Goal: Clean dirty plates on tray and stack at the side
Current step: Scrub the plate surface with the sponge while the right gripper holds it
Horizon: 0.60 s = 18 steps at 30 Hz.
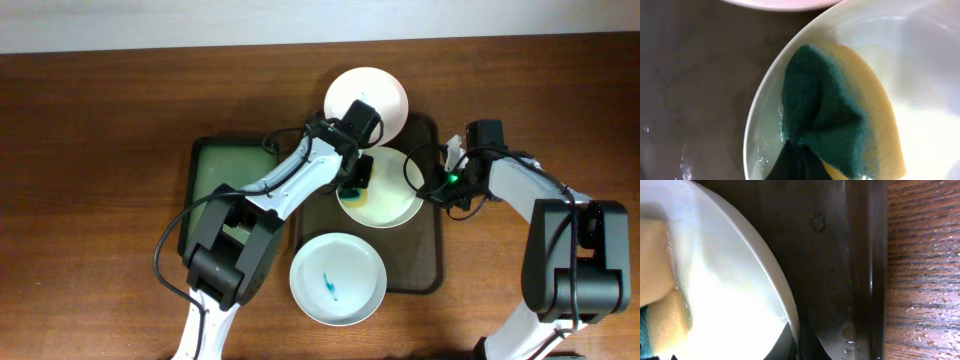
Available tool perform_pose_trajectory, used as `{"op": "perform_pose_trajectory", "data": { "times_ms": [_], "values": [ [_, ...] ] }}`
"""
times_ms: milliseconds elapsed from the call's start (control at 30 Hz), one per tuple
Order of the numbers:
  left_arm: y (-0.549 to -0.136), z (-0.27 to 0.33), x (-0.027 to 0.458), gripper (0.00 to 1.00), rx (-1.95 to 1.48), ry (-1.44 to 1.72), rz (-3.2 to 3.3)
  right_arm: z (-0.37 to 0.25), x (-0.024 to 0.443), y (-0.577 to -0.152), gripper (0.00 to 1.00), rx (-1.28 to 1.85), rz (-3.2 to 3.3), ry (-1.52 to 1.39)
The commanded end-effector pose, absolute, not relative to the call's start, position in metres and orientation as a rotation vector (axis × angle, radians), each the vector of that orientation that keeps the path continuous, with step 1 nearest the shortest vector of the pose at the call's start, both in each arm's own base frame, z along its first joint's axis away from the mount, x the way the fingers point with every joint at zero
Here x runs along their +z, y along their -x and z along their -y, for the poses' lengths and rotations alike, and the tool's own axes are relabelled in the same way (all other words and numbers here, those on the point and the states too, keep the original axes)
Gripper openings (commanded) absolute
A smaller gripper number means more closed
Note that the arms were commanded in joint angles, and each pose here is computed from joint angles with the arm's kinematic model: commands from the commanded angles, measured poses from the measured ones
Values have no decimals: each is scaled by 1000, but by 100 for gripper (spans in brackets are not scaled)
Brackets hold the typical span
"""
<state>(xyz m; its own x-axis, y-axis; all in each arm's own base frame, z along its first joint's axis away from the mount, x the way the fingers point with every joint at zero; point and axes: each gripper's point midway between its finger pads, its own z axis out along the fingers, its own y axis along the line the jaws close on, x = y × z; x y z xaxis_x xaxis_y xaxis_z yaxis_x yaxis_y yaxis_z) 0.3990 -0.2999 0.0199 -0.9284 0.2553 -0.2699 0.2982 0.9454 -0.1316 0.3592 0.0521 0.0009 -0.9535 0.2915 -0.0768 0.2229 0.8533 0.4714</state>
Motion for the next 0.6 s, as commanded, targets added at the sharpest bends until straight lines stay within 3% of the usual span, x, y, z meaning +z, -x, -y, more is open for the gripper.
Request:
{"op": "perform_pose_trajectory", "data": {
  "times_ms": [0,167,367,400,567],
  "values": [
    [-395,306,5,0,-358,-461,-2879,-26,-21,-347,4,486,-2961,-408],
    [-339,393,14,0,-962,-685,-2855,-33,-21,-347,4,505,-2963,-381],
    [-328,415,19,0,-1043,-768,-2792,-34,-21,-346,4,509,-2966,-379],
    [-334,410,16,0,-989,-781,-2782,-34,-21,-346,4,510,-2966,-378],
    [-402,298,-15,0,-88,-516,-2822,-36,-21,-345,4,510,-2972,-375]
  ]
}}
